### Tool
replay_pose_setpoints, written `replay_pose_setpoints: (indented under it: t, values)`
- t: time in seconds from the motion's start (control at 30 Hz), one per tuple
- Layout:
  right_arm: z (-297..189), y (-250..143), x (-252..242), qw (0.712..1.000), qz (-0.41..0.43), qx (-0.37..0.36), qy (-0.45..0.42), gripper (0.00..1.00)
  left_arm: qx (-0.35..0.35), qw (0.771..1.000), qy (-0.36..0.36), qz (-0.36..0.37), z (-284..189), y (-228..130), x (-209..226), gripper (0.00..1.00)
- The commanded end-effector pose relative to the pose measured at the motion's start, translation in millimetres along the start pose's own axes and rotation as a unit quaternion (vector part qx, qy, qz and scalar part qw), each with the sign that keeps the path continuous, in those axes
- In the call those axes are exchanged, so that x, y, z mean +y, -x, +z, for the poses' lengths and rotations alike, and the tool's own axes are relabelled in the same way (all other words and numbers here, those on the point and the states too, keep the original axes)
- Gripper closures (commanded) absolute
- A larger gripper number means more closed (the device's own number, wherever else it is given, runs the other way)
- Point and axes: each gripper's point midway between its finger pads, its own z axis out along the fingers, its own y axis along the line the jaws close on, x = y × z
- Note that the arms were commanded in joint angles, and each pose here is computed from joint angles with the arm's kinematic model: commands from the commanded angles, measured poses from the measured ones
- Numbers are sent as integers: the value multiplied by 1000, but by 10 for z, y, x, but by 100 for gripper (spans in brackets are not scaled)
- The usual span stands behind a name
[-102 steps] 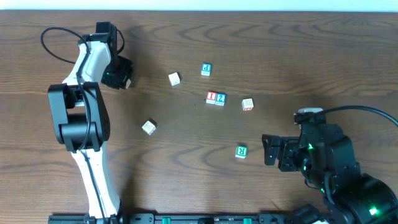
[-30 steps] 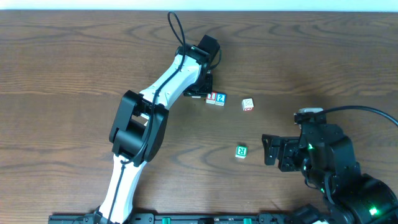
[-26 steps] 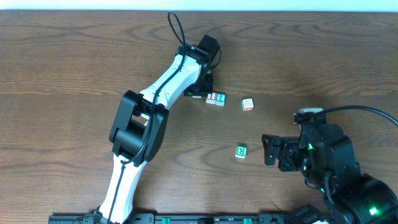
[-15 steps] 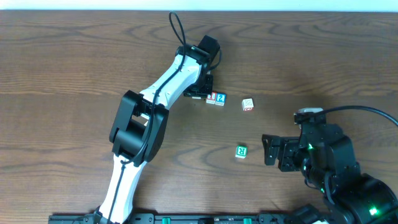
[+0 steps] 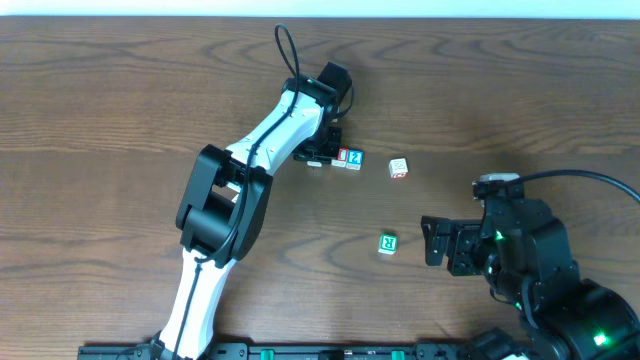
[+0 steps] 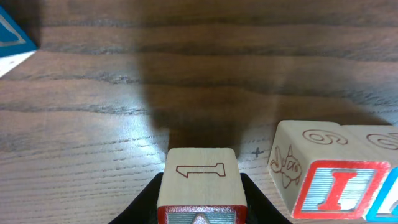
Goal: Spell out Ai2
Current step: 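Carry the red 'A' block right toward the 'I2' blocks, then lower the 'A' block left of 'I' and open the left gripper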
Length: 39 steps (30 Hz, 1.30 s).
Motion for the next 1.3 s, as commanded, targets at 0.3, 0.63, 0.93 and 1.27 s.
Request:
replay_pose_setpoints:
  t: [0.3, 0.63, 0.93, 1.27]
  values:
    - [7, -15, 5, 1000, 2, 3, 1, 1, -6, 1000, -2, 11, -1, 13, -18, 59]
    - [7, -15, 5, 1000, 2, 3, 1, 1, -10, 1000, -1, 11, -1, 32, -19, 59]
    - [7, -15, 5, 1000, 2, 3, 1, 1, -18, 1000, -5, 11, -2, 73, -36, 54]
    - [7, -15, 5, 1000, 2, 3, 1, 1, -32, 999, -10, 10, -10, 145, -47, 51]
